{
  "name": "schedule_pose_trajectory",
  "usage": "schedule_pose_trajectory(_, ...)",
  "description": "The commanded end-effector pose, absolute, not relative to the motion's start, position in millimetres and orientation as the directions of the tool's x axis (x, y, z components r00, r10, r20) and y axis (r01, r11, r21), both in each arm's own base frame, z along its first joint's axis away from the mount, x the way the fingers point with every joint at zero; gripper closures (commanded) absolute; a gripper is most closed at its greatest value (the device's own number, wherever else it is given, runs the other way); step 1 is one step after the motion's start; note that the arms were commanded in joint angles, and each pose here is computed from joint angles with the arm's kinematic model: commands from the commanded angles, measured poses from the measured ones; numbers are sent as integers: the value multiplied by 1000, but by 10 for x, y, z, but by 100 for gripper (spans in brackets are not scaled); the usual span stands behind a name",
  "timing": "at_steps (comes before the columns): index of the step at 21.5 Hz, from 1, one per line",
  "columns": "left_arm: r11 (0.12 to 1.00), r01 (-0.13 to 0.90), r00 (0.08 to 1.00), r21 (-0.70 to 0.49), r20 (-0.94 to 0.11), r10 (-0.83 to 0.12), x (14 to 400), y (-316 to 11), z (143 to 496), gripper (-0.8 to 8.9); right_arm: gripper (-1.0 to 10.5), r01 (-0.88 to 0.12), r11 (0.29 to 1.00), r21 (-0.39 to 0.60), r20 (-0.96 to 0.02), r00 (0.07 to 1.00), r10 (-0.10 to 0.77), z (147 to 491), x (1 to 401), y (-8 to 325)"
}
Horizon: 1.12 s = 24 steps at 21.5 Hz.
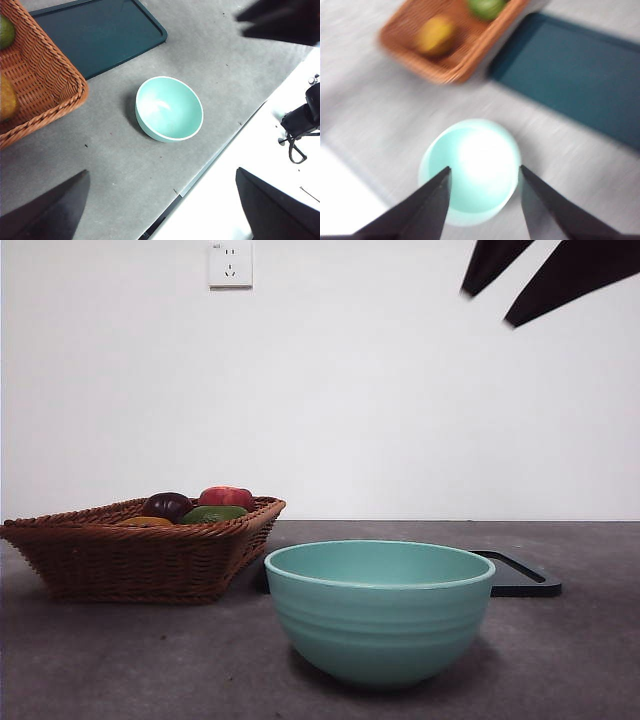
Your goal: Pick up the wifruite, put it on the bowl, pick up the plate, put it on desk
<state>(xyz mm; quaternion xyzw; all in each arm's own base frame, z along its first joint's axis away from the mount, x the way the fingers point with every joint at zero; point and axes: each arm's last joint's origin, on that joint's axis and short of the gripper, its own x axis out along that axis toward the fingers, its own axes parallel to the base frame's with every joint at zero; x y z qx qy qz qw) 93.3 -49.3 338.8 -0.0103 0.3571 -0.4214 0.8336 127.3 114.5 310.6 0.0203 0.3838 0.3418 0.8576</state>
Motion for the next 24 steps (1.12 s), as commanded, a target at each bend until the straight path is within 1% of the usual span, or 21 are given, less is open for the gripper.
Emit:
schedule_pose_trajectory(1,636,710,397,-303,-573,-717,934,-499,3447,349,733,-623,694,361,-628,388,674,3180,1125,1078)
schedule_pose_trajectory(3,636,710,397,-304,-573,-717,933,-499,3447,349,733,-645,644,412,-627,312,714,3195,1002,1003)
schedule_pose_trajectory(5,636,709,396,-304,-574,-717,933,-498,3446,349,733,-645,636,424,-635,289,716,3199,916,934)
schedule_pose_trajectory(8,636,709,396,-305,-574,-717,932,-498,3445,349,733,-647,635,422,-631,293,718,3213,864,888)
schedule_pose_trajectory(18,637,707,396,-307,-574,-717,932,-498,3445,357,734,-645,636,422,-634,292,717,3210,869,892)
schedule_pose_trajectory(20,637,707,396,-307,-574,-717,932,-498,3445,431,759,-645,636,422,-634,292,717,3210,869,892)
schedule_pose_trajectory(23,637,707,396,-307,-574,-717,932,-498,3445,670,941,-646,636,421,-633,293,716,3210,868,892)
schedule_pose_trajectory(24,637,708,396,-307,-574,-717,932,-498,3445,758,941,-651,634,417,-633,292,717,3210,868,892)
